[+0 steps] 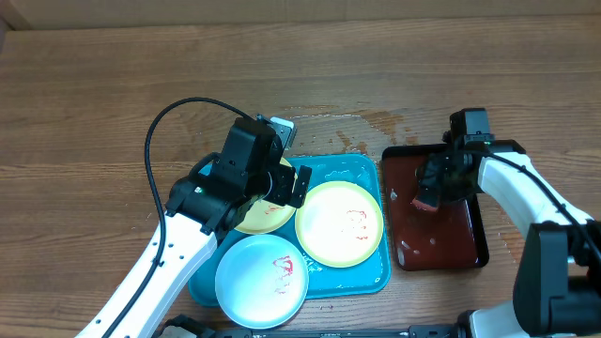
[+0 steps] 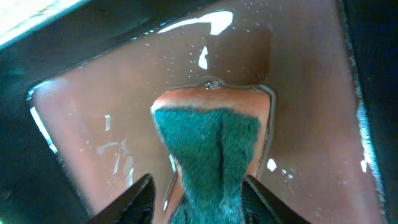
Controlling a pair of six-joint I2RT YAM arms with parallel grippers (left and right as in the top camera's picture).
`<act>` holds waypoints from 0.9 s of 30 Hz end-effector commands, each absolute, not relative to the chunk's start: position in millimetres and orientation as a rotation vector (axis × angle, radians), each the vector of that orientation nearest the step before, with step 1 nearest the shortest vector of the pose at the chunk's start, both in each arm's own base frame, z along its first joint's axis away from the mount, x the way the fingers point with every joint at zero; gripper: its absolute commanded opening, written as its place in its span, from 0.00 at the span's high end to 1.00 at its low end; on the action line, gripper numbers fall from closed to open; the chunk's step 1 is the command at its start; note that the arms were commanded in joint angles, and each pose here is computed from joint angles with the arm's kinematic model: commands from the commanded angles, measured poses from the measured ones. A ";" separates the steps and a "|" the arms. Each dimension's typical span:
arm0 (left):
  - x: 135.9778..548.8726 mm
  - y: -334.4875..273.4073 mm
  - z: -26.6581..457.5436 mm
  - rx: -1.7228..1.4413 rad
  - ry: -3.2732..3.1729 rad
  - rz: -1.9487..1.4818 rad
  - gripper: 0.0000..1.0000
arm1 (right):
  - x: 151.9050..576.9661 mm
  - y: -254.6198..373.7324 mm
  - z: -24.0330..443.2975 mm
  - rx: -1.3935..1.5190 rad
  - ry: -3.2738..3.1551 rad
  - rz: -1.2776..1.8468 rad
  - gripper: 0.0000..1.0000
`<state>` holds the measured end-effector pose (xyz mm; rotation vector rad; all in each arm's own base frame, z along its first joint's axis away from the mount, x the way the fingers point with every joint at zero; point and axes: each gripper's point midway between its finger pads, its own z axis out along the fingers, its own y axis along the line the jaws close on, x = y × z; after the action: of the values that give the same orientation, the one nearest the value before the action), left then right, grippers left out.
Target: Clean dirty plates on tray and stack at the side
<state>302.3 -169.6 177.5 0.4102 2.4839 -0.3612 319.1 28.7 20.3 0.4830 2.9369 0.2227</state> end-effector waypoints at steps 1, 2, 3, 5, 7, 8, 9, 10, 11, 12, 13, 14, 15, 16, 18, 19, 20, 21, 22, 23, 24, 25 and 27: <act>306.4 -172.6 183.7 0.441 2.461 -0.354 0.00 | 314.8 27.0 6.8 0.543 2.965 0.204 0.61; 306.4 -172.5 183.6 0.441 2.461 -0.354 0.00 | 315.2 27.0 5.7 0.548 2.965 0.204 0.63; 306.4 -172.5 183.6 0.441 2.461 -0.353 0.00 | 315.9 27.0 5.6 0.552 2.962 0.205 0.66; 306.4 -172.5 183.6 0.441 2.461 -0.354 0.00 | 317.6 27.0 6.0 0.557 2.954 0.207 0.77; 306.4 -172.5 183.7 0.440 2.461 -0.354 0.01 | 318.0 27.1 6.1 0.566 2.951 0.209 0.92; 306.4 -172.6 183.7 0.440 2.461 -0.354 0.04 | 317.9 27.1 6.0 0.566 2.951 0.208 0.96; 306.4 -172.5 183.6 0.440 2.462 -0.354 0.04 | 317.9 27.1 6.0 0.566 2.951 0.208 0.96; 306.2 -172.4 183.4 0.440 2.463 -0.354 0.04 | 317.6 27.1 6.0 0.566 2.953 0.208 0.96; 305.8 -172.3 183.2 0.440 2.465 -0.354 0.05 | 316.9 27.0 5.9 0.567 2.955 0.207 0.96; 304.7 -171.8 182.2 0.441 2.471 -0.353 0.09 | 316.1 27.0 5.9 0.568 2.958 0.206 0.96; 303.8 -171.4 181.4 0.442 2.476 -0.352 0.14 | 315.2 27.0 6.2 0.568 2.961 0.205 0.96; 303.4 -171.1 181.0 0.442 2.479 -0.350 0.25 | 313.4 26.9 6.7 0.570 2.967 0.204 0.96; 302.5 -170.6 180.3 0.443 2.483 -0.348 0.31 | 311.3 26.8 8.8 0.571 2.971 0.202 0.96; 301.4 -170.0 179.3 0.444 2.490 -0.346 0.29 | 310.2 26.4 11.6 0.571 2.972 0.197 0.96; 300.7 -169.7 178.7 0.444 2.494 -0.345 0.19 | 309.1 26.2 24.8 0.564 2.960 0.199 0.96; 300.6 -169.5 178.6 0.444 2.495 -0.344 0.23 | 309.3 26.3 33.5 0.551 2.949 0.202 0.96; 300.1 -169.4 178.3 0.445 2.497 -0.345 0.27 | 309.7 26.1 43.9 0.542 2.935 0.205 0.96; 299.8 -169.3 178.0 0.444 2.499 -0.344 0.36 | 309.4 25.3 54.8 0.539 2.920 0.202 0.96; 299.2 -168.9 177.5 0.445 2.502 -0.343 0.52 | 308.6 24.3 68.3 0.536 2.901 0.199 0.96; 298.7 -168.7 177.1 0.445 2.505 -0.342 0.65 | 306.9 24.3 78.9 0.532 2.889 0.201 0.96; 298.7 -168.7 177.1 0.446 2.505 -0.342 0.80 | 304.1 23.7 88.0 0.522 2.881 0.198 0.96; 298.7 -168.7 177.1 0.445 2.505 -0.342 0.87 | 300.1 23.5 95.4 0.498 2.880 0.196 0.96; 298.9 -168.7 177.2 0.445 2.504 -0.341 0.96 | 286.8 23.0 101.6 0.476 2.908 0.187 0.96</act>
<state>295.0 -165.9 171.5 0.4385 2.5190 -0.3412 281.5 24.3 74.3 0.5405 2.9727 0.1873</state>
